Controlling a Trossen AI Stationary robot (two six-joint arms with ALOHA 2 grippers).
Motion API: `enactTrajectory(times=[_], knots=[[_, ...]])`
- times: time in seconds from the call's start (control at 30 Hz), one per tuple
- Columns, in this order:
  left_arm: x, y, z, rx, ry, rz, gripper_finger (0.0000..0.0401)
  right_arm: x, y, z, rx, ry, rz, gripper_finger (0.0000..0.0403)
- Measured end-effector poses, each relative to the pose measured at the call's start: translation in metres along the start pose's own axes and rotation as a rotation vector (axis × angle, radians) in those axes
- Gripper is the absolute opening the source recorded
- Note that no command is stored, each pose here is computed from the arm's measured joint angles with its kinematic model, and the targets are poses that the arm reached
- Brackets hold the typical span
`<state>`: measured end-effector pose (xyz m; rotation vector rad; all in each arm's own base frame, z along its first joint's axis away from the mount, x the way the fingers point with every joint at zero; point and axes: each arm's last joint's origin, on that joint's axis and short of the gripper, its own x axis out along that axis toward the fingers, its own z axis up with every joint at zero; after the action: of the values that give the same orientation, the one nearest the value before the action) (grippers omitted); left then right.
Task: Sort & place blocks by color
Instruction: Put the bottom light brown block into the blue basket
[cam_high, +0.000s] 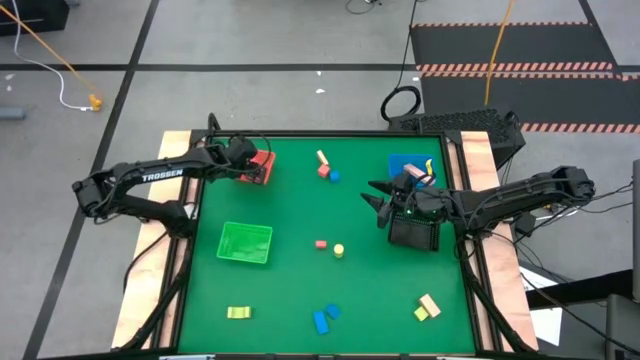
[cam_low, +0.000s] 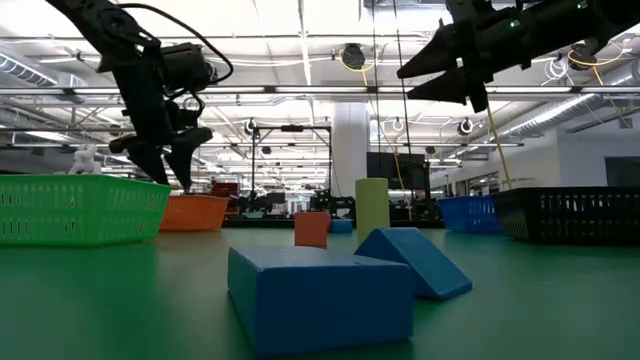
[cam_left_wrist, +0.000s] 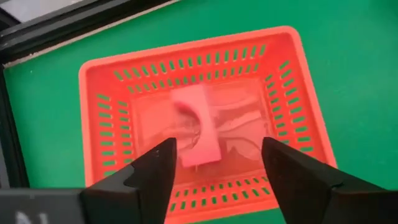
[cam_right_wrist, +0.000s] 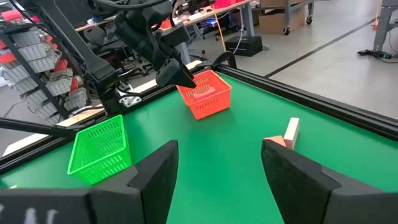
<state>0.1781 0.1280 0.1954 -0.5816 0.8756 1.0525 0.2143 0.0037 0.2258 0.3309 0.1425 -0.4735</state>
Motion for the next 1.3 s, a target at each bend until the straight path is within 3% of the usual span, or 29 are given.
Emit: enactTrajectory(times=[0.23, 0.47, 0.83, 1.07, 1.3], knots=[[-0.008, -0.014, 0.006, 0.127, -0.104, -0.116, 0.0265, 0.000, 0.001, 0.001, 0.002, -0.007, 0.024, 0.0222], [-0.034, -0.054, 0.002, 0.239, -0.235, -0.453, 0.0251, -0.002, 0.007, 0.001, 0.001, 0.004, 0.101, 0.0222], [-0.090, -0.120, -0.055, 0.619, -0.362, -0.865, 0.0243, -0.014, 0.030, -0.006, -0.008, 0.003, 0.231, 0.0222], [-0.117, -0.135, -0.083, 0.703, -0.413, -1.027, 0.0244, -0.016, 0.055, -0.026, -0.052, 0.029, 0.333, 0.0222], [-0.127, -0.139, -0.098, 0.743, -0.399, -1.086, 0.0244, -0.018, 0.093, -0.038, -0.061, 0.114, 0.414, 0.0222]])
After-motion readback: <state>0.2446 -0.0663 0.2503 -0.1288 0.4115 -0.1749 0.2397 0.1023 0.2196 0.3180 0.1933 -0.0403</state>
